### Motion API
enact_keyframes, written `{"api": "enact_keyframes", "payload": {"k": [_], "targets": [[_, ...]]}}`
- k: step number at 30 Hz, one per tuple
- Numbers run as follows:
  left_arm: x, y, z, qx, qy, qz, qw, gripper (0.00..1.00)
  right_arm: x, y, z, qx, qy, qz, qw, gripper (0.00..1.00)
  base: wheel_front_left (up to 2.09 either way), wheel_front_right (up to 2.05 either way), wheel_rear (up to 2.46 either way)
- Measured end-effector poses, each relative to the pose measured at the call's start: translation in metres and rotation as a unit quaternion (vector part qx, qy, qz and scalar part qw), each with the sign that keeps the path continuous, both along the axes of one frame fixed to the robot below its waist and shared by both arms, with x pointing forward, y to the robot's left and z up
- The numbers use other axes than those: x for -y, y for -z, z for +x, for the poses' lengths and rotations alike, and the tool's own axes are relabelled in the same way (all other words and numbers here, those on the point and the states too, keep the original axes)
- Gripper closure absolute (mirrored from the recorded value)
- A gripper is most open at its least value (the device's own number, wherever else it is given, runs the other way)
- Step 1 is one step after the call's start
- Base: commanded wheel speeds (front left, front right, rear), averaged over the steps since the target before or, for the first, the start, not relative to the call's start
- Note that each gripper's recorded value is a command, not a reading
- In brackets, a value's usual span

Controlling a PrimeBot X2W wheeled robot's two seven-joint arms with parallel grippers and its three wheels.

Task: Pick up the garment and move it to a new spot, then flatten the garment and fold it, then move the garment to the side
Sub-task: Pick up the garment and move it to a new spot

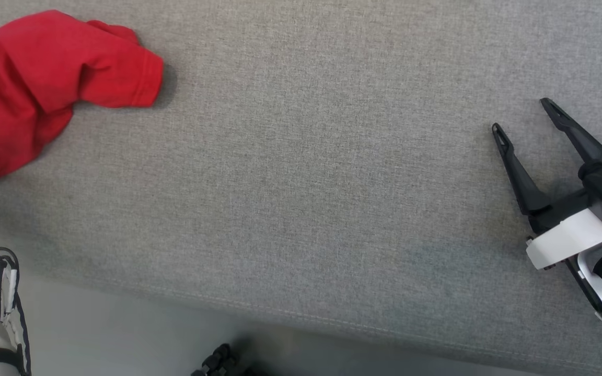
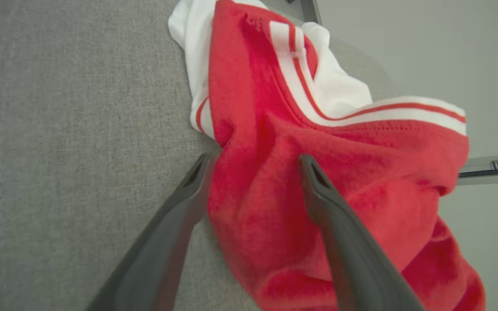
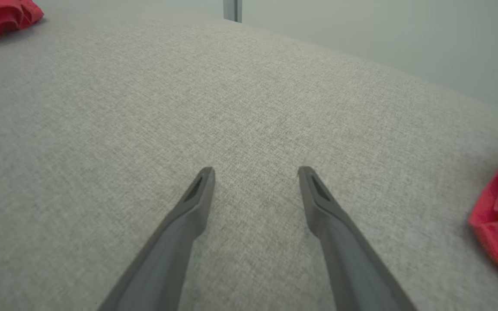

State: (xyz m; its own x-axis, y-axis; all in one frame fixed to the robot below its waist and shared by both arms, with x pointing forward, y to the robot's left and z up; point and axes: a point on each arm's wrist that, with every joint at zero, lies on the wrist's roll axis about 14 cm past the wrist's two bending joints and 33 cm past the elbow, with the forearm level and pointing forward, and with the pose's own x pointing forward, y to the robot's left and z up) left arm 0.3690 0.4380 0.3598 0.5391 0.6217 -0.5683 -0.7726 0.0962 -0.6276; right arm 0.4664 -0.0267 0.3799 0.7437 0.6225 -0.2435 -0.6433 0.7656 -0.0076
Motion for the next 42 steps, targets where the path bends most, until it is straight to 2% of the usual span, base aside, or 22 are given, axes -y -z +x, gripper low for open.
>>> {"api": "enact_keyframes", "payload": {"k": [3,11,12,13,14,15,18,20,25,28,32,35,37,40,42], "targets": [[0.001,0.01,0.001,-0.014,-0.005,-0.006,1.0,0.0,0.0,0.005,0.001,-0.007,-0.001,0.001,1.0,0.0,0.0,0.0,0.0],[-0.002,-0.003,0.033,0.015,-0.002,0.002,1.0,0.0,-0.001,0.004,0.004,-0.007,-0.003,0.002,1.0,0.0,0.0,0.0,0.0],[-0.001,-0.003,0.034,0.014,-0.002,0.001,1.0,0.15,-0.001,0.003,0.004,-0.006,-0.003,0.002,1.0,0.0,0.0,0.0,0.0],[0.0,-0.001,0.035,0.011,0.0,-0.001,1.0,0.52,-0.001,0.003,0.005,-0.006,-0.002,0.001,1.0,0.0,0.0,0.0,0.0],[0.001,0.001,0.034,0.008,0.001,-0.004,1.0,0.79,0.0,0.002,0.005,-0.005,-0.001,0.002,1.0,0.0,0.0,0.0,0.0],[0.001,0.003,0.034,0.006,0.0,-0.005,1.0,1.0,0.0,0.001,0.006,-0.003,-0.001,0.002,1.0,0.0,0.0,0.0,0.0],[0.003,-0.002,0.04,0.016,0.008,0.006,1.0,1.0,0.001,-0.001,0.006,-0.001,0.001,0.003,1.0,0.0,0.0,0.0,0.0],[0.005,-0.014,0.055,0.031,0.036,0.028,0.998,1.0,0.001,-0.005,0.006,0.0,0.003,0.006,1.0,0.0,0.0,0.0,0.0],[0.027,-0.085,0.119,0.14,0.136,0.112,0.974,1.0,-0.004,-0.018,0.003,0.009,0.008,0.024,1.0,0.0,0.0,0.0,0.0],[0.059,-0.117,0.146,0.188,0.201,0.151,0.949,1.0,-0.008,-0.026,-0.001,0.014,0.01,0.035,0.999,0.0,0.0,0.0,0.0],[0.129,-0.148,0.175,0.245,0.267,0.15,0.92,1.0,-0.011,-0.037,-0.007,0.021,0.016,0.05,0.998,0.0,0.0,0.0,0.0],[0.187,-0.177,0.188,0.289,0.327,0.15,0.887,1.0,-0.015,-0.047,-0.013,0.023,0.02,0.065,0.997,0.0,0.0,0.0,0.0],[0.215,-0.192,0.188,0.304,0.366,0.162,0.864,1.0,-0.018,-0.054,-0.018,0.025,0.023,0.076,0.997,0.0,0.0,0.0,0.0],[0.261,-0.189,0.172,0.29,0.443,0.188,0.827,1.0,-0.022,-0.064,-0.026,0.028,0.027,0.092,0.995,0.0,0.0,0.0,0.0],[0.293,-0.175,0.155,0.279,0.488,0.175,0.809,1.0,-0.023,-0.069,-0.032,0.028,0.03,0.097,0.994,0.0,0.0,0.0,0.0]]}}
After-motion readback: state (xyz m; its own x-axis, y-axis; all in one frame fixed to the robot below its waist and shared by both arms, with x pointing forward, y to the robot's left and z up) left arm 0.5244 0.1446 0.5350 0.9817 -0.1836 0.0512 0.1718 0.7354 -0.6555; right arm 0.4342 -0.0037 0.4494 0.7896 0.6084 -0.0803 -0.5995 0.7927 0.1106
